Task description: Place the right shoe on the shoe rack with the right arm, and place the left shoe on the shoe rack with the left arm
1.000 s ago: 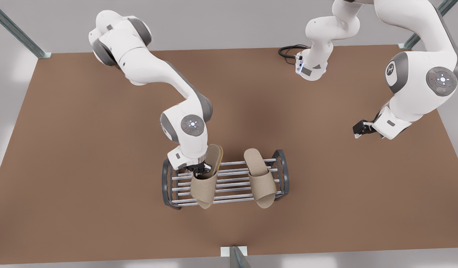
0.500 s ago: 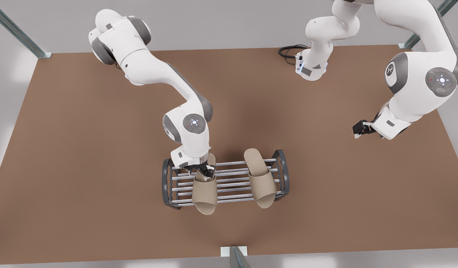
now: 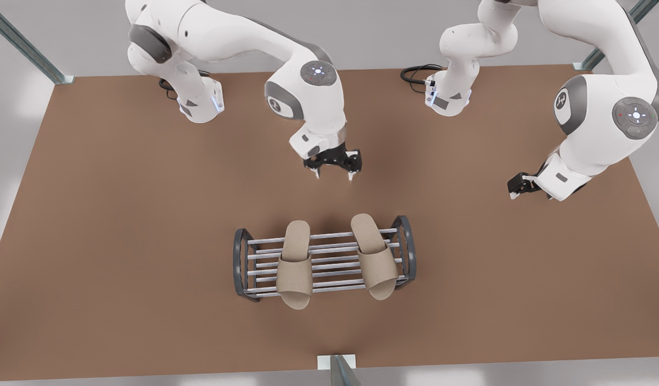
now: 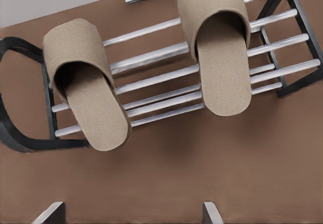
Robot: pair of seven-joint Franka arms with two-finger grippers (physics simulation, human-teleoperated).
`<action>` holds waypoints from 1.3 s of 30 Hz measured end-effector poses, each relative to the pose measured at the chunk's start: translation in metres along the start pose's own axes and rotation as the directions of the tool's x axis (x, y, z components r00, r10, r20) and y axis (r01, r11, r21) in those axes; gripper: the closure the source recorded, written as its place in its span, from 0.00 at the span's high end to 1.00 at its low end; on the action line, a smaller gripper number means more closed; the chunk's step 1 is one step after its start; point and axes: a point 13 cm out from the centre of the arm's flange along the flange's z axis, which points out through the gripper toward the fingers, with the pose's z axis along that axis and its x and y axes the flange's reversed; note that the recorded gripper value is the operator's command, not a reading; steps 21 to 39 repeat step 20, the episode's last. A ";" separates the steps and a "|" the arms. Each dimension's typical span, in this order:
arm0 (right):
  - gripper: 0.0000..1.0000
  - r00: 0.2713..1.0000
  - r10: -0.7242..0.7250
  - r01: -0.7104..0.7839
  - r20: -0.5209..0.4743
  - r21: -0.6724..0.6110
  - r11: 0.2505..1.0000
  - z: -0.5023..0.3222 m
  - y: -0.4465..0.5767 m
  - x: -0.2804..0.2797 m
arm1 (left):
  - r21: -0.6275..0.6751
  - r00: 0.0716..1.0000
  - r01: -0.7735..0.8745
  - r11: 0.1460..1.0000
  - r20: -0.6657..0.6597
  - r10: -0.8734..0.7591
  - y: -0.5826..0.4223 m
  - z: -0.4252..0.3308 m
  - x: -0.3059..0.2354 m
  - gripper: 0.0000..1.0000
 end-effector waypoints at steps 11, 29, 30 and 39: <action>1.00 0.914 0.398 -0.405 0.073 0.139 0.904 -0.050 -0.298 -0.248 | 0.001 1.000 -0.001 1.000 -0.002 0.001 0.000 0.002 -0.001 1.00; 1.00 0.928 0.371 -0.371 0.023 0.150 0.917 -0.122 -0.447 -0.277 | 0.001 1.000 -0.003 1.000 -0.008 0.003 0.000 0.005 -0.001 1.00; 1.00 0.928 0.371 -0.371 0.023 0.150 0.917 -0.122 -0.447 -0.277 | 0.001 1.000 -0.003 1.000 -0.008 0.003 0.000 0.005 -0.001 1.00; 1.00 0.928 0.371 -0.371 0.023 0.150 0.917 -0.122 -0.447 -0.277 | 0.001 1.000 -0.003 1.000 -0.008 0.003 0.000 0.005 -0.001 1.00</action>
